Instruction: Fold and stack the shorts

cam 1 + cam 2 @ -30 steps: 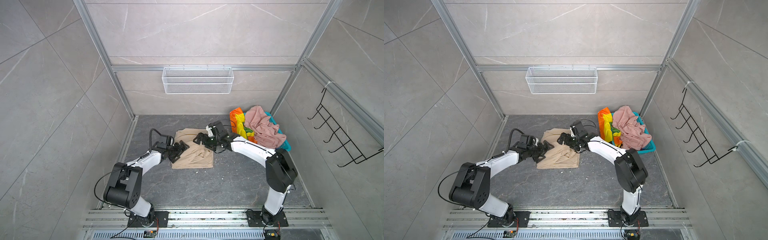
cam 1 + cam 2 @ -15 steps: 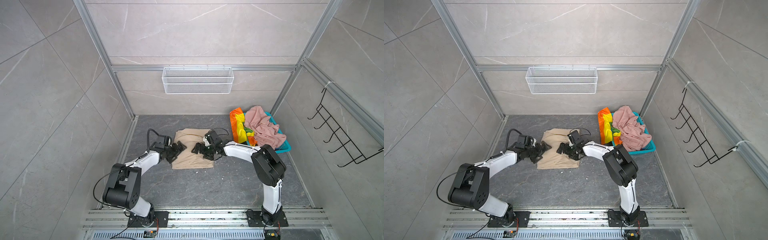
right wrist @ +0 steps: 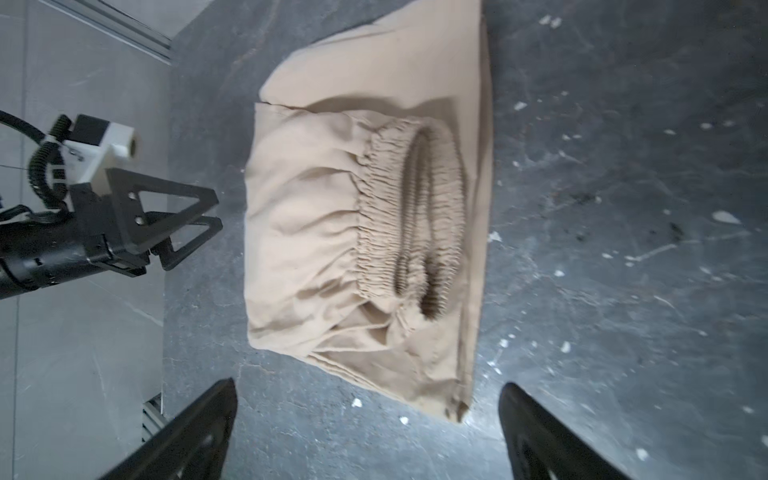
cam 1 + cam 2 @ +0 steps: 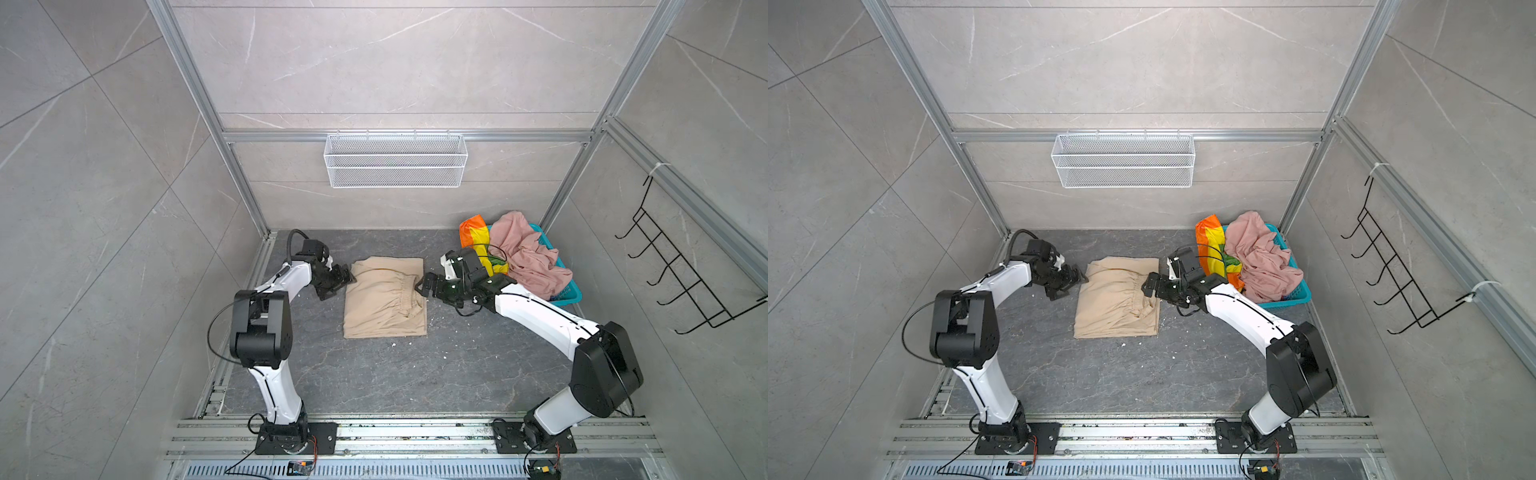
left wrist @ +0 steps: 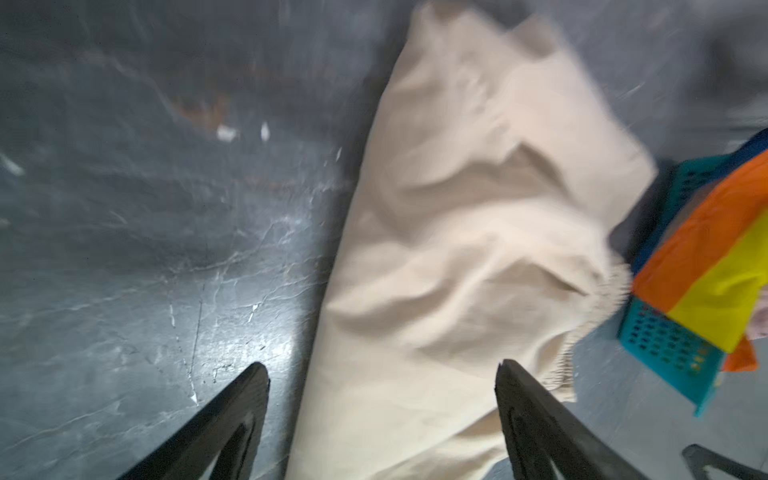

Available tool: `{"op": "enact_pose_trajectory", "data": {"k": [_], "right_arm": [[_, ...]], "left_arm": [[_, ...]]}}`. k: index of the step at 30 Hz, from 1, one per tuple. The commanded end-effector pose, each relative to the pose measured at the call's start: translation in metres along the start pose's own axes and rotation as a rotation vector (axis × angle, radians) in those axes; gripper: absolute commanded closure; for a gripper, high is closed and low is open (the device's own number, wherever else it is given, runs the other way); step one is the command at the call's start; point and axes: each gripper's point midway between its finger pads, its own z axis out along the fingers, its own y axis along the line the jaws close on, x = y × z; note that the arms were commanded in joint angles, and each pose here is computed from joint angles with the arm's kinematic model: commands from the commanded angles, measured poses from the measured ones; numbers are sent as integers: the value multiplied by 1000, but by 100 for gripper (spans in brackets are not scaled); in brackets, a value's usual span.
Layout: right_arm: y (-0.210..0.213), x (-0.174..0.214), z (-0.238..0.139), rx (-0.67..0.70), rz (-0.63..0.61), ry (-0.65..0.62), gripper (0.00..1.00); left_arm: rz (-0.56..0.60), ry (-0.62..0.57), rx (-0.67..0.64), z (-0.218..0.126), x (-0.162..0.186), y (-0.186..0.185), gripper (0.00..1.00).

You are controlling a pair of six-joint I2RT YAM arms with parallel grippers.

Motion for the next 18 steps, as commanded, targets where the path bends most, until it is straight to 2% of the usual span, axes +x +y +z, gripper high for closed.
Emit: {"op": "enact_pose_trajectory", "data": {"k": [1, 4, 6, 9, 14, 18], "right_arm": [[-21, 8, -11, 43, -13, 16, 1], [-30, 10, -13, 42, 2, 18, 1], [-36, 10, -15, 39, 14, 18, 1], [-43, 10, -17, 37, 28, 13, 1], [-52, 7, -23, 38, 43, 1, 1], [-54, 5, -26, 38, 45, -1, 1]], "left_arm": [[36, 42, 52, -2, 11, -13, 17], [20, 75, 41, 13, 17, -8, 21], [15, 98, 31, 24, 20, -5, 29], [12, 117, 19, 34, 21, -2, 56], [46, 128, -126, 27, 9, 16, 100], [58, 78, -284, -6, -22, 47, 100]]}}
